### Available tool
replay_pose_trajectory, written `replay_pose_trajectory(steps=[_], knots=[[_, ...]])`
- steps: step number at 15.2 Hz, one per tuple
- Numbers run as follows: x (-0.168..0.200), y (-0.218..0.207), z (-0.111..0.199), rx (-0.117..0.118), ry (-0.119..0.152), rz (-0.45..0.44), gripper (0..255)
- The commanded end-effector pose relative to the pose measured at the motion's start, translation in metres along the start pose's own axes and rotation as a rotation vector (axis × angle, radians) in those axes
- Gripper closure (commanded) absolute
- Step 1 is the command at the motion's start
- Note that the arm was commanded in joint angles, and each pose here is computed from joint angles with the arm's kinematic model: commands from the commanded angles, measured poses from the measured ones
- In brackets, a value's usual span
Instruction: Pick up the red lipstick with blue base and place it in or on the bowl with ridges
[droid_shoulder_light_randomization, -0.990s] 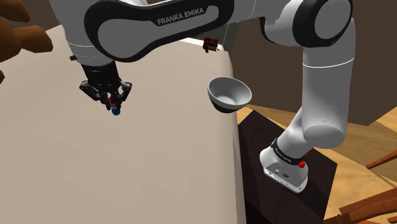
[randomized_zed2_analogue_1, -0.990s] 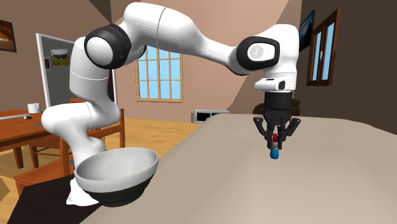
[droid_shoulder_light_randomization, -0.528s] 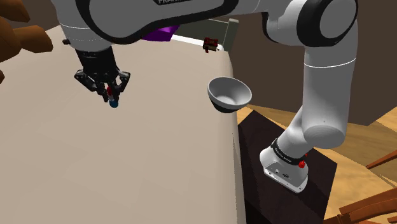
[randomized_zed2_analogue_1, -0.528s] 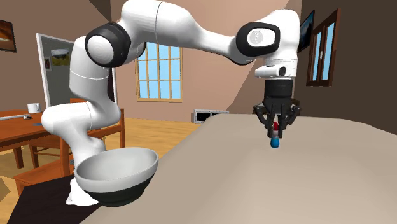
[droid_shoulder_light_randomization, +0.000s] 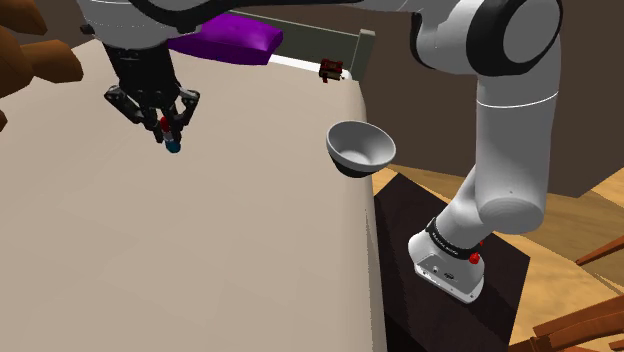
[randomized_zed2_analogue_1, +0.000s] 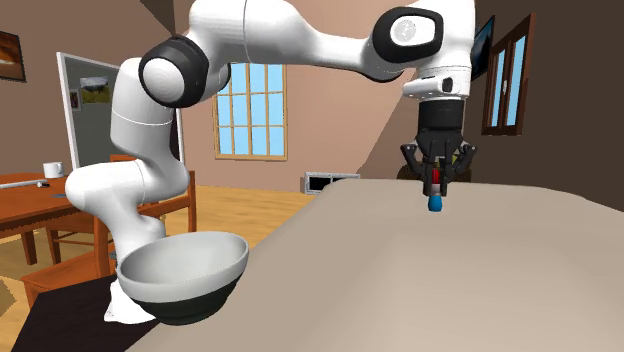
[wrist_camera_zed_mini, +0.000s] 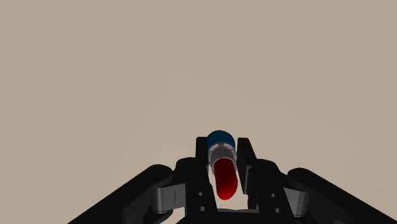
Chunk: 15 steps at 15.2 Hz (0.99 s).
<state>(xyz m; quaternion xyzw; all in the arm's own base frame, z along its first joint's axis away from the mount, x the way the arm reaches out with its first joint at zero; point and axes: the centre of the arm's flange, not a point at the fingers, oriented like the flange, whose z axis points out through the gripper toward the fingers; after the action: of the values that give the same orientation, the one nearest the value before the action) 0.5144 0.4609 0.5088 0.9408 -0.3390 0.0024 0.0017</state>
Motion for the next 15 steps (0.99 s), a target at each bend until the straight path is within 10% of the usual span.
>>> replay_pose_trajectory(steps=[1, 15], knots=[[-0.001, 0.001, -0.011, 0.0, 0.0, 0.0, 255], [0.035, 0.142, -0.024, 0.0, 0.0, 0.0, 255]])
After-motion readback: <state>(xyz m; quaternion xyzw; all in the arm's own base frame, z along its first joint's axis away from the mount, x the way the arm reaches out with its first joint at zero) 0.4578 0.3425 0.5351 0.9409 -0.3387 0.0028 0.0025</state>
